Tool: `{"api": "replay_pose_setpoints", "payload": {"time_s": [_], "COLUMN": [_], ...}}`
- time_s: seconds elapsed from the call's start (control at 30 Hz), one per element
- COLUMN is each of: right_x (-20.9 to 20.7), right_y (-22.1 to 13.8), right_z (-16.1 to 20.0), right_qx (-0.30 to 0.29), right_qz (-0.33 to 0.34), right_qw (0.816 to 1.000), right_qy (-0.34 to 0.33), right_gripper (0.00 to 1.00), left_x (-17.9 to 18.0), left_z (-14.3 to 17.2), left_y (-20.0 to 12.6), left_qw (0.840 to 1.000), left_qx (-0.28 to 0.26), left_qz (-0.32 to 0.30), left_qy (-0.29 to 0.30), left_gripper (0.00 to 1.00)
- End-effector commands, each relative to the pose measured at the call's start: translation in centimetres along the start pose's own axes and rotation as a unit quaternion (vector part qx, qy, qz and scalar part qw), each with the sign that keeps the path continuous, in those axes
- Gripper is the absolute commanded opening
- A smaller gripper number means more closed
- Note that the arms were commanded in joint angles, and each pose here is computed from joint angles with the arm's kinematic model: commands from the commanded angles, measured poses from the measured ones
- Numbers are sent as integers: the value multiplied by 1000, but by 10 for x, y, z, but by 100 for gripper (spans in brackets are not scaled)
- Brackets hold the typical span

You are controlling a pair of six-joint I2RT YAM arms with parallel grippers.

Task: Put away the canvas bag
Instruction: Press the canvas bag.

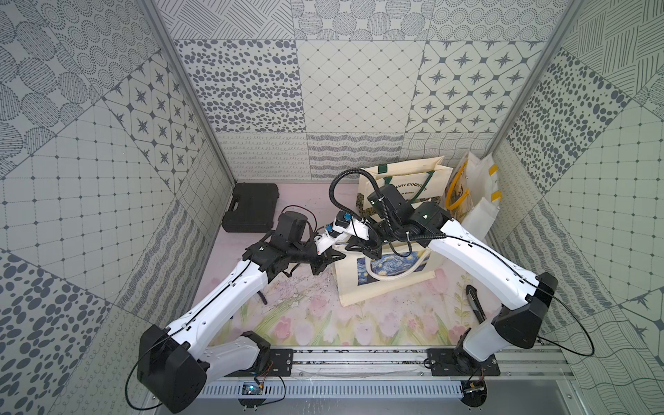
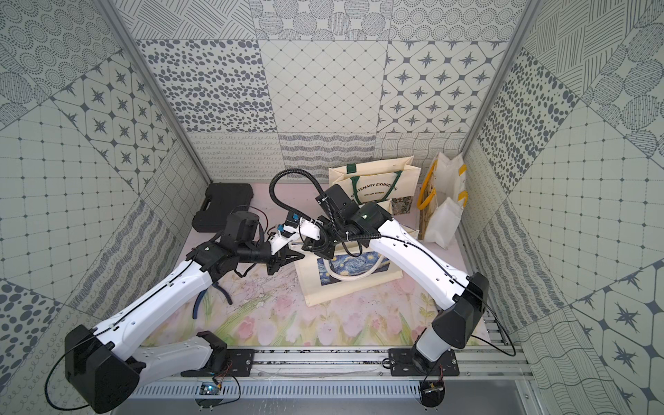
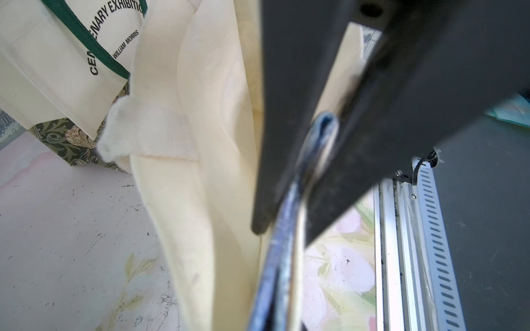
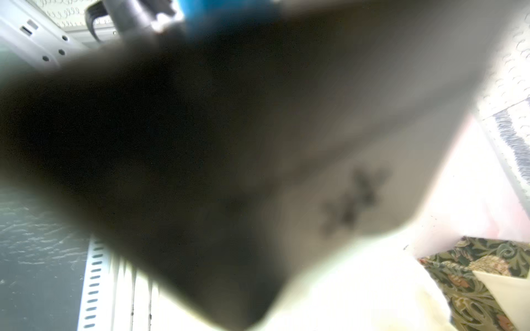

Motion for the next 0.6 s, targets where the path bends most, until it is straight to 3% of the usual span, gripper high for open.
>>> {"api": "replay_pose_setpoints", "payload": {"time_s": [0.0, 0.1, 0.37, 0.57], "right_x": [5, 4, -2, -7], "right_y": [7, 4, -20, -43], "right_z": [16, 13, -8, -18], "right_qx": [45, 33, -29, -78], "right_qz": [-3, 6, 46, 43], "right_qw": [999, 999, 998, 994], "right_qy": [12, 14, 28, 58], "right_gripper": [0, 0, 0, 0], "left_x": [-1, 0, 1, 0], "left_z": [-11, -12, -10, -10], "left_y": [-5, -6, -5, -6], "left_qw": [999, 999, 999, 998], "left_qx": [-28, -30, -39, -63], "left_qz": [-2, -4, -11, -12], "left_qy": [20, 17, -1, -13], "left_gripper": [0, 0, 48, 52]}}
Point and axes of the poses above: each gripper's point midway between its finger pads, its own y axis out along the fingers, its own x axis along the line the jaws close on, z = x × y, the point moved 9 cm from there along -y, back along the fingers, and after that the axes turned 8 degrees about -y, right-handed, at the moved point
